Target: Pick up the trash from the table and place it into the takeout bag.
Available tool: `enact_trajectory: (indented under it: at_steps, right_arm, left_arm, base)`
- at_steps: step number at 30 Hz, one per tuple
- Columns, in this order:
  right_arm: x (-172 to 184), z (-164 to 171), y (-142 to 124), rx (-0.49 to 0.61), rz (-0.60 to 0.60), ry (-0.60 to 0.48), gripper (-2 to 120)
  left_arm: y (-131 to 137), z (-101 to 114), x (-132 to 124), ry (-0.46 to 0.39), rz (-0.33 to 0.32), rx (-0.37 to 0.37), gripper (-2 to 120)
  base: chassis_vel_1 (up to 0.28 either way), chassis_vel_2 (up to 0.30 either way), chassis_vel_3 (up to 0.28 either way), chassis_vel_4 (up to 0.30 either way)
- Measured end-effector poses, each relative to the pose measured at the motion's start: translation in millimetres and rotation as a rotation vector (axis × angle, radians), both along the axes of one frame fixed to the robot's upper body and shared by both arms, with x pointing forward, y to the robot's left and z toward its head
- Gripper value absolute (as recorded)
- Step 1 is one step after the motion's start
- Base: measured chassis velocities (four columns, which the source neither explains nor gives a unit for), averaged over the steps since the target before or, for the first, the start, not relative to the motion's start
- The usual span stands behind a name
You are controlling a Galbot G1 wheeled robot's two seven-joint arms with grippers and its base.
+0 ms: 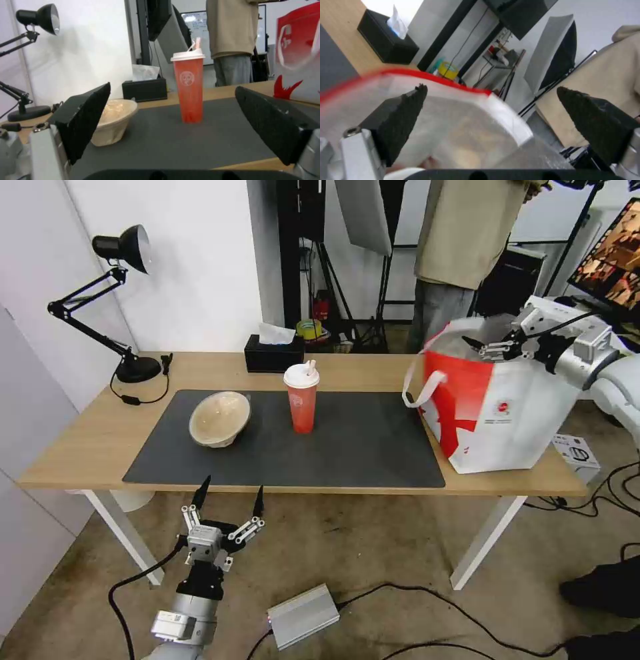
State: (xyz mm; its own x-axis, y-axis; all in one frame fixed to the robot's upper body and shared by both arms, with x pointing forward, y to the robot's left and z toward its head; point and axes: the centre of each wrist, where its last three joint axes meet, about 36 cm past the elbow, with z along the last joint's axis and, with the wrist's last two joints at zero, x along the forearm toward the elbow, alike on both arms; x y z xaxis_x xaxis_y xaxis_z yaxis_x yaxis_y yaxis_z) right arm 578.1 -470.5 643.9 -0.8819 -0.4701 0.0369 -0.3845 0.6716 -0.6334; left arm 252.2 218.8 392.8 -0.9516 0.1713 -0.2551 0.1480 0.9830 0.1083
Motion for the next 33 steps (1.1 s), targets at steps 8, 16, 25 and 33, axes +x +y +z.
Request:
enact_trajectory:
  at_steps: [8, 16, 25, 33]
  right_arm:
    - [-10, 1, 3, 0.002, 0.004, 0.014, 100]
    - [-20, 7, 2, 0.011, 0.003, 0.000, 100]
    - [-45, 22, 14, 0.022, 0.015, -0.028, 100]
    - [-69, 36, 46, 0.091, -0.013, -0.103, 100]
  left_arm:
    - [-1, 0, -2, 0.001, -0.001, -0.002, 100]
    - [-1, 3, -4, -0.004, -0.004, 0.001, 100]
    - [0, 8, -9, -0.009, -0.002, 0.005, 100]
    - [1, 17, -12, -0.025, 0.007, 0.006, 100]
  base:
    - [0.000, 0.000, 0.000, 0.000]
    - [0.000, 0.000, 0.000, 0.000]
    - [0.000, 0.000, 0.000, 0.000]
    - [0.000, 0.000, 0.000, 0.000]
